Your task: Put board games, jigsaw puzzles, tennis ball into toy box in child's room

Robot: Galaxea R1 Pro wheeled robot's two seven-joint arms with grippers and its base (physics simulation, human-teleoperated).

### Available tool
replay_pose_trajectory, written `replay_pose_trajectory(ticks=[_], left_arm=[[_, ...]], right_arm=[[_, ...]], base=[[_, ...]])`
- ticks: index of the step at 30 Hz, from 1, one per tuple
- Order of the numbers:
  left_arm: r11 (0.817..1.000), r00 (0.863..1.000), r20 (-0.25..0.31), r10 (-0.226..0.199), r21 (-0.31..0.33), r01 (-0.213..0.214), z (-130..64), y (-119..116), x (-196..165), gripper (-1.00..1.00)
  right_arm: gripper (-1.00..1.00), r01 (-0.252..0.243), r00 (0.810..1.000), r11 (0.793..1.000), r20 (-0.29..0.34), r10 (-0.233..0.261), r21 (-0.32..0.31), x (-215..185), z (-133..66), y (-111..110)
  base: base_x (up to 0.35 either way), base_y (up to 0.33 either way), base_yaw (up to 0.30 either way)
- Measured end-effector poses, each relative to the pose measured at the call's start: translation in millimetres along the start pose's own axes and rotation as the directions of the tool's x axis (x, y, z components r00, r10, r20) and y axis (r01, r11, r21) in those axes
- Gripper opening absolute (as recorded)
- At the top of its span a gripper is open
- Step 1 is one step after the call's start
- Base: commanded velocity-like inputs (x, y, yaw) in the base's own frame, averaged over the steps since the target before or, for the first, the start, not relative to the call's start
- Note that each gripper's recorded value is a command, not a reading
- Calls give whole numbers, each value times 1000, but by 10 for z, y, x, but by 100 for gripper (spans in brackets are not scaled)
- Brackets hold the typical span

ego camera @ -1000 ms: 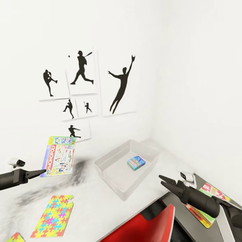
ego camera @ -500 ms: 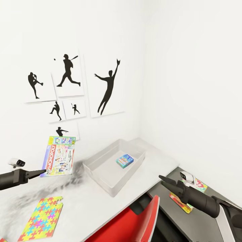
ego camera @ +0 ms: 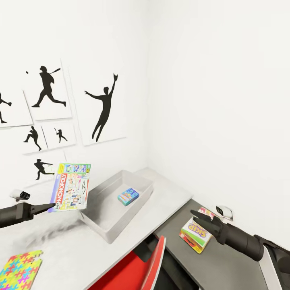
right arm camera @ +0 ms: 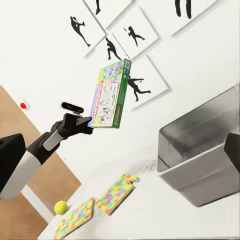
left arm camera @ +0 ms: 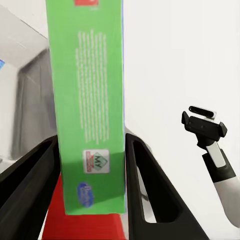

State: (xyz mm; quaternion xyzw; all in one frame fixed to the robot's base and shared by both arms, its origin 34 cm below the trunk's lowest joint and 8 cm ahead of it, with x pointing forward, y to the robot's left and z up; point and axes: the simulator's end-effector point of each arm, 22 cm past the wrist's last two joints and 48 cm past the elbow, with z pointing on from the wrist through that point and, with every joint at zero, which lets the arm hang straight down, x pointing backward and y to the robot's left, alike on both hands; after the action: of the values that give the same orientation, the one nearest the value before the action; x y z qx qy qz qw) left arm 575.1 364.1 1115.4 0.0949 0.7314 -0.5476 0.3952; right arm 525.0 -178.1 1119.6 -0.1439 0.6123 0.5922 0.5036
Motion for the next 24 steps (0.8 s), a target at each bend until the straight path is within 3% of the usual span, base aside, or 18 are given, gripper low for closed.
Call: replay_pose_trajectory(ticks=[15, 24], left_arm=[[1000, 1000, 7, 16, 5, -16, -22, -76, -31, -100], [1000, 1000, 10, 23, 8, -23, -31, -108, -45, -100]], right_arm=[[100, 14, 1000, 1000, 5, -14, -7, -38, -3, 62], [100, 22, 1000, 1000, 13, -22, -1, -71, -26, 67]], base=[[53, -38, -205], [1, 0, -111]])
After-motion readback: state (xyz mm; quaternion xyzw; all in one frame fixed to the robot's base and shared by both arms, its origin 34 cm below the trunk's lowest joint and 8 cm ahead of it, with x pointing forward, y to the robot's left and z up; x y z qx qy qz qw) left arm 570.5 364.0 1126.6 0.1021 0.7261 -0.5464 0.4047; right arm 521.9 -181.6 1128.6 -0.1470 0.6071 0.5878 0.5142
